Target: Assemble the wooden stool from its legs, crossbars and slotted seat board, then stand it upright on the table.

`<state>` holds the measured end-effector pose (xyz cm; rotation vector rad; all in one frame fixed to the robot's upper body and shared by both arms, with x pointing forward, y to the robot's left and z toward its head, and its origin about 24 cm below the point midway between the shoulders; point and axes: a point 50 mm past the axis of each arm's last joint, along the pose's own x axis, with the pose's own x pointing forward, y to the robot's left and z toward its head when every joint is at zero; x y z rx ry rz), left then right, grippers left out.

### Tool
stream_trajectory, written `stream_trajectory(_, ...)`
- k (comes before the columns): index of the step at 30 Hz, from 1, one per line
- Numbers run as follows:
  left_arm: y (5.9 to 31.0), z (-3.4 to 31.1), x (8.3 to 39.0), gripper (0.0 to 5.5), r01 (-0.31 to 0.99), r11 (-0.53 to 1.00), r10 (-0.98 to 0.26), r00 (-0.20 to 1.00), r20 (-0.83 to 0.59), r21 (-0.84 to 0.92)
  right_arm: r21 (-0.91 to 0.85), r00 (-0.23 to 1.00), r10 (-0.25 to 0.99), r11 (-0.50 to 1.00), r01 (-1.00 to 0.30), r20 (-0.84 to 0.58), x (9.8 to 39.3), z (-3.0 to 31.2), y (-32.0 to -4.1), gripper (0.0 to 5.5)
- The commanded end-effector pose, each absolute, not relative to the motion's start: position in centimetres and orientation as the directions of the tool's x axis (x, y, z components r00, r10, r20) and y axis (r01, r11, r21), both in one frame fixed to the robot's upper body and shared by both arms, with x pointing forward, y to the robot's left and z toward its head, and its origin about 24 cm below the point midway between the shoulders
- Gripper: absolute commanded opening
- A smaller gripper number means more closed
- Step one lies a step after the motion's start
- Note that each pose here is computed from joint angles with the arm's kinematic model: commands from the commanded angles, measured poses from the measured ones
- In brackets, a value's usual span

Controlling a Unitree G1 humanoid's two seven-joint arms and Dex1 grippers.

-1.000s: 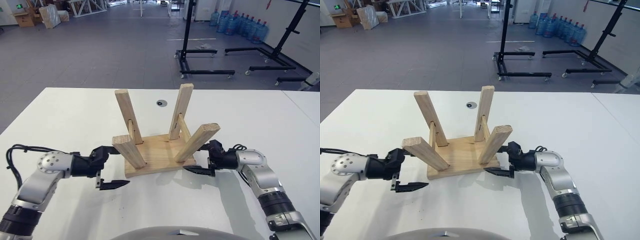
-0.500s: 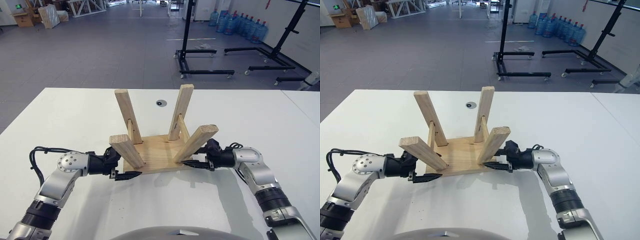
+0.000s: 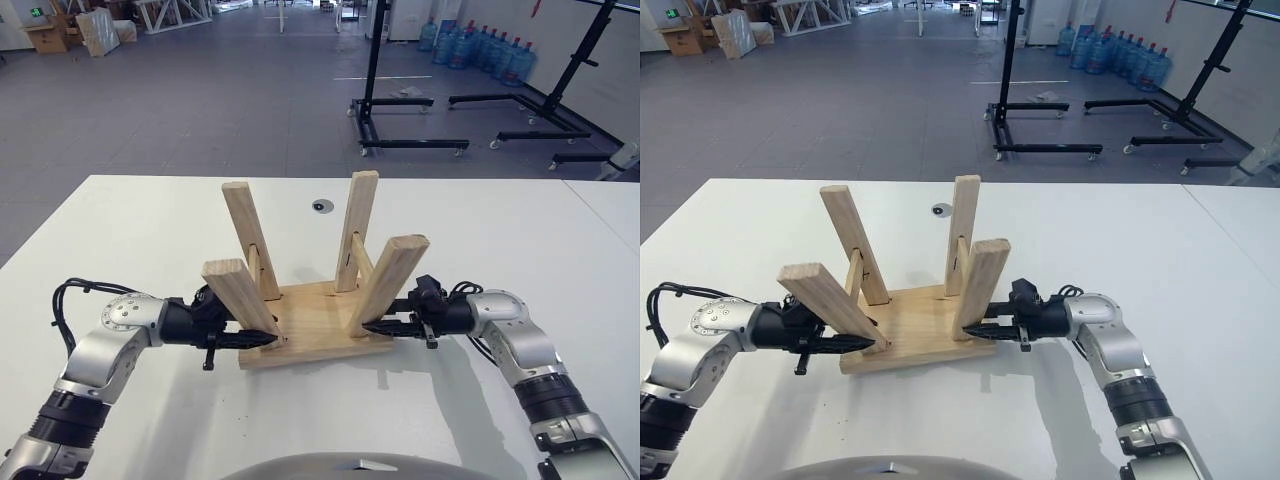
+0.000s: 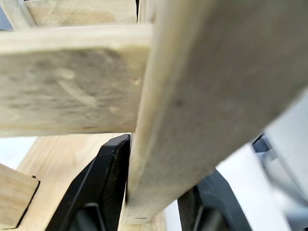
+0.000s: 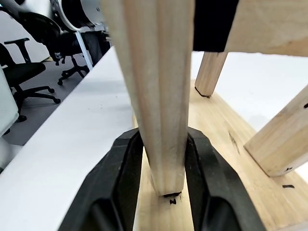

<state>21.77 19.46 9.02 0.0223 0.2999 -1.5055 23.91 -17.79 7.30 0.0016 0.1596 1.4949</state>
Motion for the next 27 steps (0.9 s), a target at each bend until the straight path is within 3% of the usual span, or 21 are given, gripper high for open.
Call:
stream_trajectory(1, 19.0, 9.8, 20.2, 1.21, 0.938, -0.063, -0.988, -0.107, -0.110, -0.341, 0.213, 0.056, 0.998, 0.062, -0.975, -0.034, 22.9, 9.7, -17.8, 1.15)
stream_trajectory(7, 18.9, 10.9, 18.6, 1.10, 0.797, -0.098, -0.992, -0.124, -0.003, -0.596, 0.621, -0.020, 1.000, -0.030, -0.783, 0.023, 20.2, 11.4, -18.7, 1.05)
stream_trajectory(13, 18.7, 11.2, 18.3, 1.08, 0.719, -0.033, -0.998, -0.055, -0.010, -0.695, 0.807, -0.008, 1.000, -0.018, -0.591, 0.016, 19.7, 11.4, -18.7, 1.01)
stream_trajectory(18, 19.0, 10.0, 18.8, 2.06, 0.643, 0.042, -0.999, 0.019, -0.038, -0.765, 0.883, -0.017, 1.000, -0.019, -0.470, 0.013, 19.1, 10.2, -18.1, 1.01)
stream_trajectory(24, 20.2, 9.6, 19.6, 2.83, 0.644, 0.118, -0.992, 0.045, -0.116, -0.756, 0.907, 0.080, 0.996, 0.065, -0.416, -0.035, 21.2, 9.4, -18.7, 1.01)
stream_trajectory(27, 21.9, 10.1, 22.1, 3.28, 0.713, 0.224, -0.971, 0.102, -0.218, -0.664, 0.903, 0.093, 0.995, 0.060, -0.425, -0.022, 22.2, 9.8, -18.7, 1.70)
